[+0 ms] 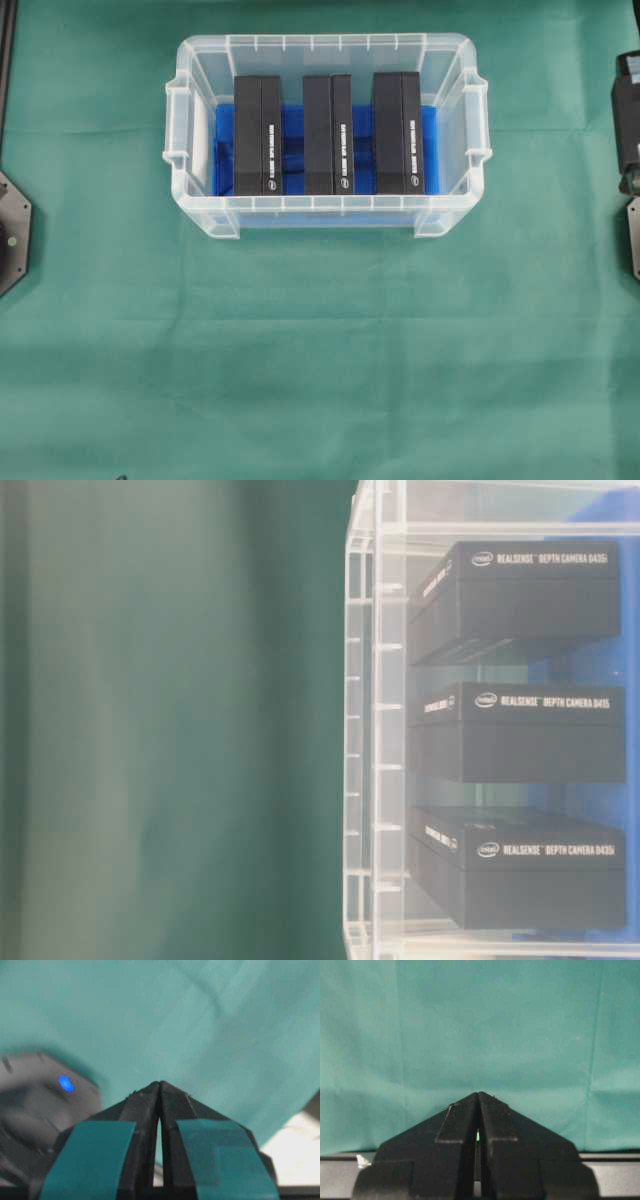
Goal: Take the box out of the case with the left arm.
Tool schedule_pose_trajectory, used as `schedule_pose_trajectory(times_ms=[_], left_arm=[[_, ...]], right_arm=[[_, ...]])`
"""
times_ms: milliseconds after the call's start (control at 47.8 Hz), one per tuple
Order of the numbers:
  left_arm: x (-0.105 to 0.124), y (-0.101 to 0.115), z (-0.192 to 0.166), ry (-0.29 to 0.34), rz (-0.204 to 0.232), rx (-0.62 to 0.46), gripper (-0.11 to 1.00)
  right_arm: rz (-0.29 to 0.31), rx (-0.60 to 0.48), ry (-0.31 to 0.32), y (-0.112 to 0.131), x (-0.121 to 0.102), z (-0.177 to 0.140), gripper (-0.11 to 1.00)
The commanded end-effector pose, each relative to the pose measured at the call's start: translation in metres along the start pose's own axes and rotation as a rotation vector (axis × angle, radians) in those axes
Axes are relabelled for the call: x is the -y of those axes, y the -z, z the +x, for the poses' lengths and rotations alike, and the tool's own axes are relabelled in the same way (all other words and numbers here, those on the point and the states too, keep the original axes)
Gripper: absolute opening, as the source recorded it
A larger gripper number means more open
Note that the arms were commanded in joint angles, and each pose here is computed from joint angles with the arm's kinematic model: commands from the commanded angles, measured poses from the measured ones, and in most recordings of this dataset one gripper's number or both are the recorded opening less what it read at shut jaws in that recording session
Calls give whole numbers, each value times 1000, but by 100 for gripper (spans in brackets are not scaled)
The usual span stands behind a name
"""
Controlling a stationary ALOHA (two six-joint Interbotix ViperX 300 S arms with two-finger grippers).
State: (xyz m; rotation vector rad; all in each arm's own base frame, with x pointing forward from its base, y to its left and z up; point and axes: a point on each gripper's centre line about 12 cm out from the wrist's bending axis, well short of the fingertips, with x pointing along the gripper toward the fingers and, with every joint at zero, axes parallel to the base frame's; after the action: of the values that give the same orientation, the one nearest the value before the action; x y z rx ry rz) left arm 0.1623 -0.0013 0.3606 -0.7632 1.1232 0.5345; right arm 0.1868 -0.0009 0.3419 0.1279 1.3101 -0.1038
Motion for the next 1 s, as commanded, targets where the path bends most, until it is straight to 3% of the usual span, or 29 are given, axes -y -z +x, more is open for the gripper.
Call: schedule_pose_trajectory(times_ms=[0,126,209,272,523,816,983], left_arm=[[0,0,-7,-13,-154,-6,0],[-8,6,-8,-89,-440,-36,0],[-12,9,-9,-131,-541,-48,0],[-14,10,-9,-144,-552,-51,0],[-12,8,-10,-115,-512,-40,0],[-34,-17,-9,-173,-616,40,0],[-52,-32,-11,-196,-590,66,0]], right_arm=[[5,26,-4,-3,0,-8,-1],[5,26,-4,-3,0,-8,-1],[5,26,-4,-3,0,-8,-1],[5,24,-3,-3,0,-8,-1],[3,23,-2,-3,0,-7,-1],[6,22,-1,-3,0,-7,-1],[4,22,3,-4,1,-7,-1]])
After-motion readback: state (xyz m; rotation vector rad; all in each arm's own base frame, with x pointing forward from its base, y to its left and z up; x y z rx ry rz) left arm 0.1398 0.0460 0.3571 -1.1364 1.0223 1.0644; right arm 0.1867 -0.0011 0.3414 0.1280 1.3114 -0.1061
